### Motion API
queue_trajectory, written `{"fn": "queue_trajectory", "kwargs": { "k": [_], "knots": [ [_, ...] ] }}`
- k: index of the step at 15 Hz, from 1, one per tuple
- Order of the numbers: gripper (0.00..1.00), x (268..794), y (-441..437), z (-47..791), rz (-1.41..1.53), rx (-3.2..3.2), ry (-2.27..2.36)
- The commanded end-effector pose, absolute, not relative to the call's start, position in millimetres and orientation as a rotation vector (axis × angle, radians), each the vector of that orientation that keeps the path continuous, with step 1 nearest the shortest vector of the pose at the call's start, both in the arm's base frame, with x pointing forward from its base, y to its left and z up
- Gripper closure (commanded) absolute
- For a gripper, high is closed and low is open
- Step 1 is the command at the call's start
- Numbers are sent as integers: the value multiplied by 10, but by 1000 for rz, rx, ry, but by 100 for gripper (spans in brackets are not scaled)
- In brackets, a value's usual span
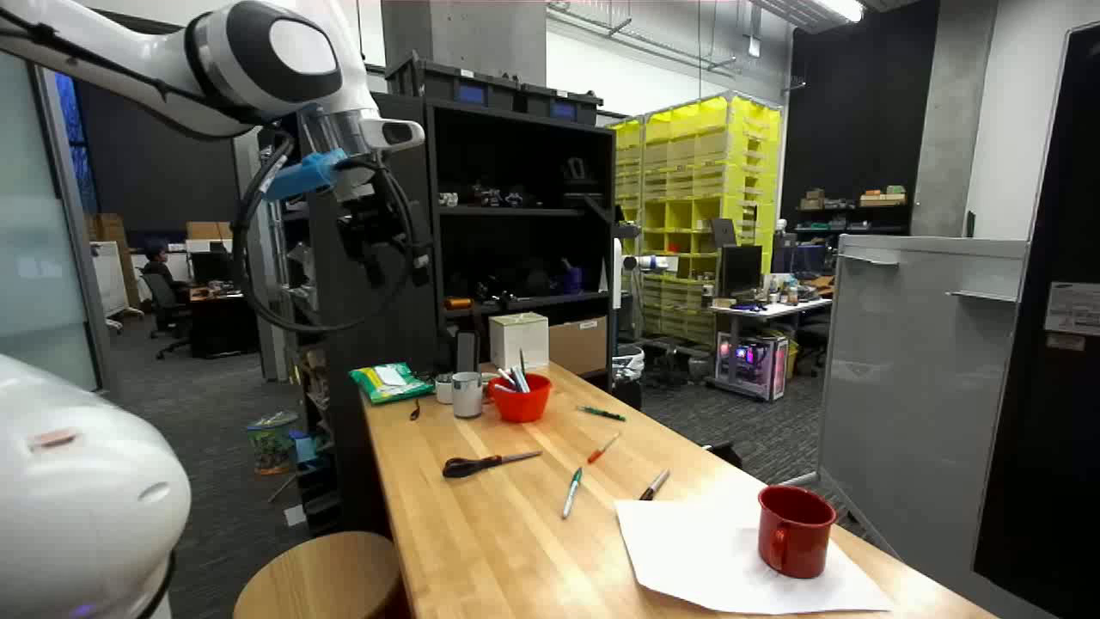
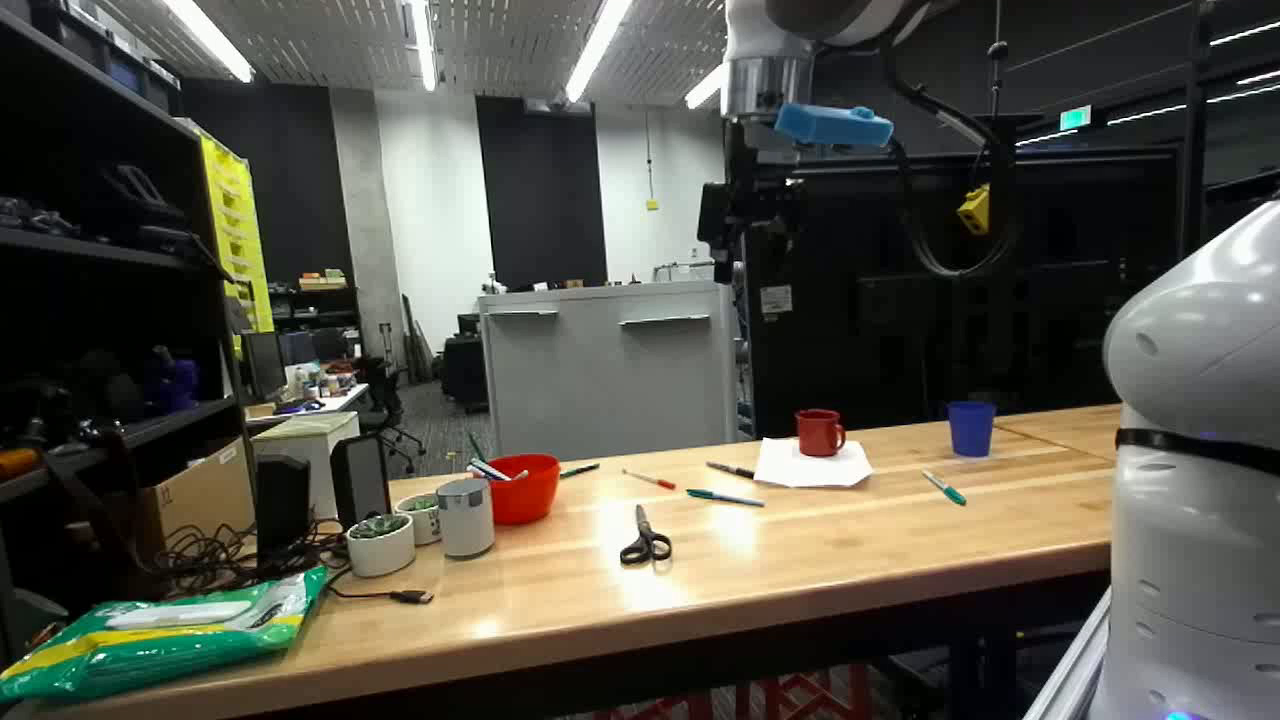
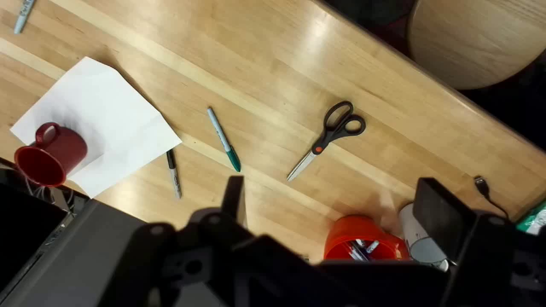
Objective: Take the green pen out of the orange mug and place it on the right side of the counter.
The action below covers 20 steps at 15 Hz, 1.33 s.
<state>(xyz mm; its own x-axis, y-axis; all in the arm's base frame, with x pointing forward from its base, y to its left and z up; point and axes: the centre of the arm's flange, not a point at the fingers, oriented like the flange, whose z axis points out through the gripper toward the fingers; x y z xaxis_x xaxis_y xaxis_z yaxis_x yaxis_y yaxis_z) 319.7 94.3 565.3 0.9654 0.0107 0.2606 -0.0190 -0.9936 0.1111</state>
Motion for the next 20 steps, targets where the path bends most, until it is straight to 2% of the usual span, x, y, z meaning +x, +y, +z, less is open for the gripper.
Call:
{"fn": "queue_trajectory", "kwargs": {
  "k": [1, 7, 9, 20],
  "knots": [
    [0, 3197, 943, 5653, 399, 3002, -6],
    [0, 3195, 943, 5655, 400, 3002, -6],
    [0, 3370, 923, 5653, 384, 3007, 58],
    [0, 5249, 1070, 5141, 322, 2960, 816]
  ]
}}
